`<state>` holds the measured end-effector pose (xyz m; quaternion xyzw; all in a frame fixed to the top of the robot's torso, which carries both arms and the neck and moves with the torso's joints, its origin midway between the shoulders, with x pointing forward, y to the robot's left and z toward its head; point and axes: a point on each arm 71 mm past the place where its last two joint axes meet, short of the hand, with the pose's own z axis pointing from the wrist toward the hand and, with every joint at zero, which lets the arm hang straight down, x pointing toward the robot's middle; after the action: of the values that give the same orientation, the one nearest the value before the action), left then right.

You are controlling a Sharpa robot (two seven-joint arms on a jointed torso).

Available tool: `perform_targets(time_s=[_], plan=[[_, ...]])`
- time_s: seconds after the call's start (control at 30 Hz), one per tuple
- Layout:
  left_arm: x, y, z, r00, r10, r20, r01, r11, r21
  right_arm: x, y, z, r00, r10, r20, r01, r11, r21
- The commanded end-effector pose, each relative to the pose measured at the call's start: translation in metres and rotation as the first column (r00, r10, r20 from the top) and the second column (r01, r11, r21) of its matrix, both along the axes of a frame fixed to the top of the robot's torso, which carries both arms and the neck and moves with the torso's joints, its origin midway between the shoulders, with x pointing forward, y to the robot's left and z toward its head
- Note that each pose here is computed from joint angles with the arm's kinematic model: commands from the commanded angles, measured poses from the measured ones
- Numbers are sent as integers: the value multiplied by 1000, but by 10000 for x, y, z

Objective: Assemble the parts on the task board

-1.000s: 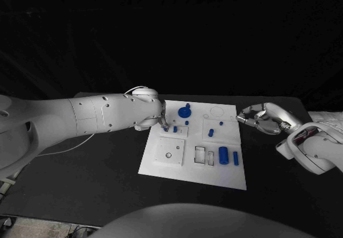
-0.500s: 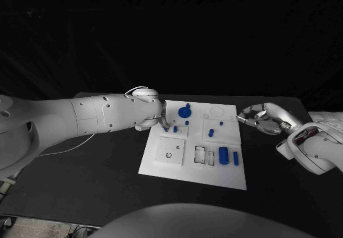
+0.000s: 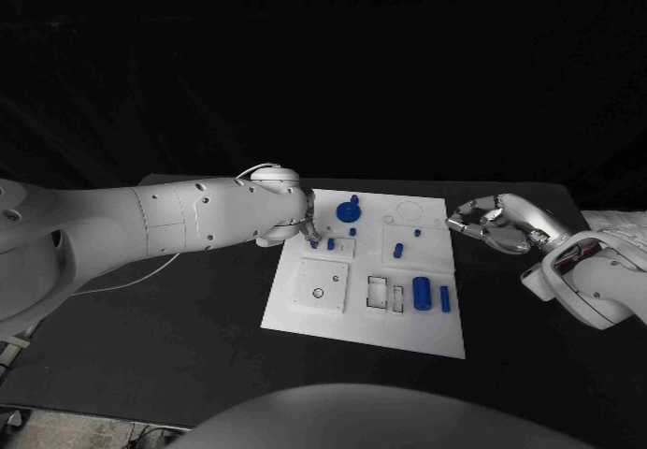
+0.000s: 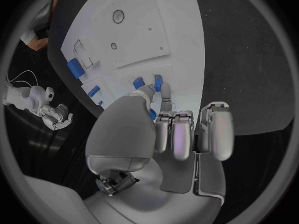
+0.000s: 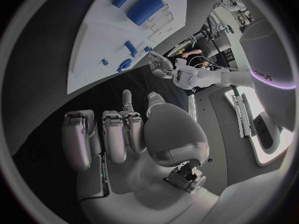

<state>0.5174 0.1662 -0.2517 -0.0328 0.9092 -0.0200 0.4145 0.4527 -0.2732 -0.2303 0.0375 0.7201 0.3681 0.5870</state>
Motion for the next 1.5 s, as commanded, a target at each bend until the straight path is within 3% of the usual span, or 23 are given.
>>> perform_targets(time_s=[0.03,1.5], plan=[[-26,-33,-43,1000,-14,-10,14,1000,-5,-3,5,-2,1000,6,3,-6,1000,0],[-62,-4,-95,1000,-10,-30,10,1000,4,-6,-14,-7,1000,1,3,-1,1000,-2]])
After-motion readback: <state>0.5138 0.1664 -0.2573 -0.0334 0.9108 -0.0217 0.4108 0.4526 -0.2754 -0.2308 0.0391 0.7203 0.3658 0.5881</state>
